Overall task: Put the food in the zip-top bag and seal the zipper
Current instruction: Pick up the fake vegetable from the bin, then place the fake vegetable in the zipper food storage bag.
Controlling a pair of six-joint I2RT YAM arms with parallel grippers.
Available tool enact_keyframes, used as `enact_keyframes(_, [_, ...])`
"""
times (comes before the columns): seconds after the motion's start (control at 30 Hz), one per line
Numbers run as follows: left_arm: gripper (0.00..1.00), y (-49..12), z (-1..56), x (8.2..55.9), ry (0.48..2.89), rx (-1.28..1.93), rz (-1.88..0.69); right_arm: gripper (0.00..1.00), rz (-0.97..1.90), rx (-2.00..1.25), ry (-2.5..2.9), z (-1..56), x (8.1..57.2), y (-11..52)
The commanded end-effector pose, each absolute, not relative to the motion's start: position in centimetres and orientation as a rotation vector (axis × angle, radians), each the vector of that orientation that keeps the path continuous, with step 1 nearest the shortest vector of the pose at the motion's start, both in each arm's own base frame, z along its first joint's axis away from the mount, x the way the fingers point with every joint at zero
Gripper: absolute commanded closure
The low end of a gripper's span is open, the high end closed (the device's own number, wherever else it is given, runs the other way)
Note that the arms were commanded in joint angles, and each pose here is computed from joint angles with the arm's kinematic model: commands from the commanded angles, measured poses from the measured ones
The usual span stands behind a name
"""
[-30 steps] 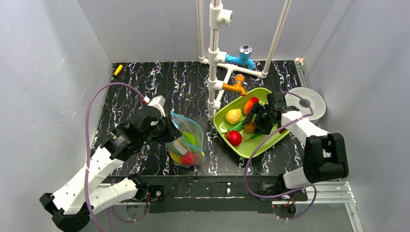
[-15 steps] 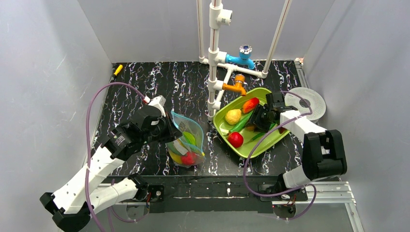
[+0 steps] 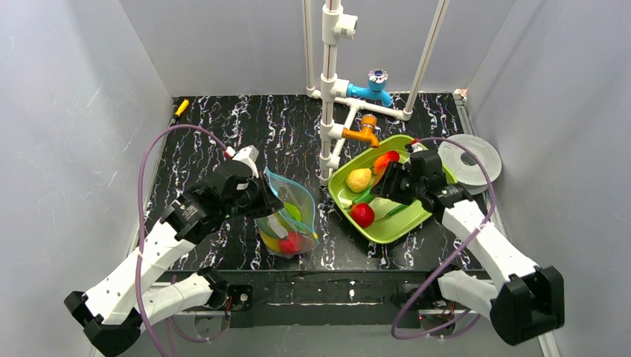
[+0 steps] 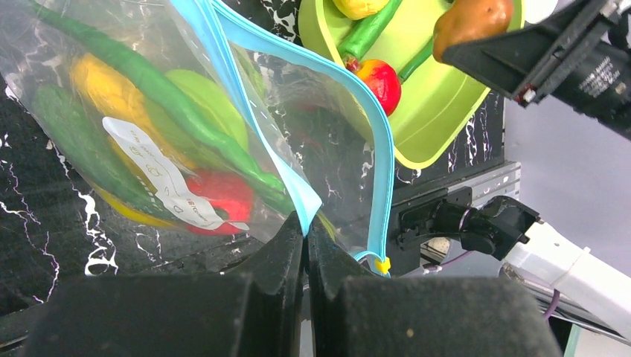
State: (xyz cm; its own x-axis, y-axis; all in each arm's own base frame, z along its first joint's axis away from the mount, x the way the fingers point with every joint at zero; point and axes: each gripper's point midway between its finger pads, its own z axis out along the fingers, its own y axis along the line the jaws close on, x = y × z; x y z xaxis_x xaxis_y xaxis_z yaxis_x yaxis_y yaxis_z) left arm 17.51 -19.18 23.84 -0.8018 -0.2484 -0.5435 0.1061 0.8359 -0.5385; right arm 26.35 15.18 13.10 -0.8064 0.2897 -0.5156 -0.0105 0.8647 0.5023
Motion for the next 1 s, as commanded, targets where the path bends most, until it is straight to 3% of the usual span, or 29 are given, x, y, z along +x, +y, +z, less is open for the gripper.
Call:
enact_keyframes(0.0, [1.0,-19.2,23.4,17.2,2.4,-0.103,-0.752,0.99,0.737,0.073,2.356,14.9,24.0,16.9])
enact_keyframes(0.53, [1.0,-19.0,23.8,17.2,2.387,-0.101,-0.756,0.99,1.132,-0.458,2.024,28.9,17.2,28.4])
enact_keyframes(0.8, [1.0,-18.4,23.8,16.7,2.385,-0.124,-0.755,0.95,1.163,-0.661,1.989,31.1,14.8,34.7])
enact_keyframes(0.97, [1.0,-18.1,23.9,16.6,2.375,-0.133,-0.751,0.85,1.077,-0.724,2.031,30.5,14.9,36.9])
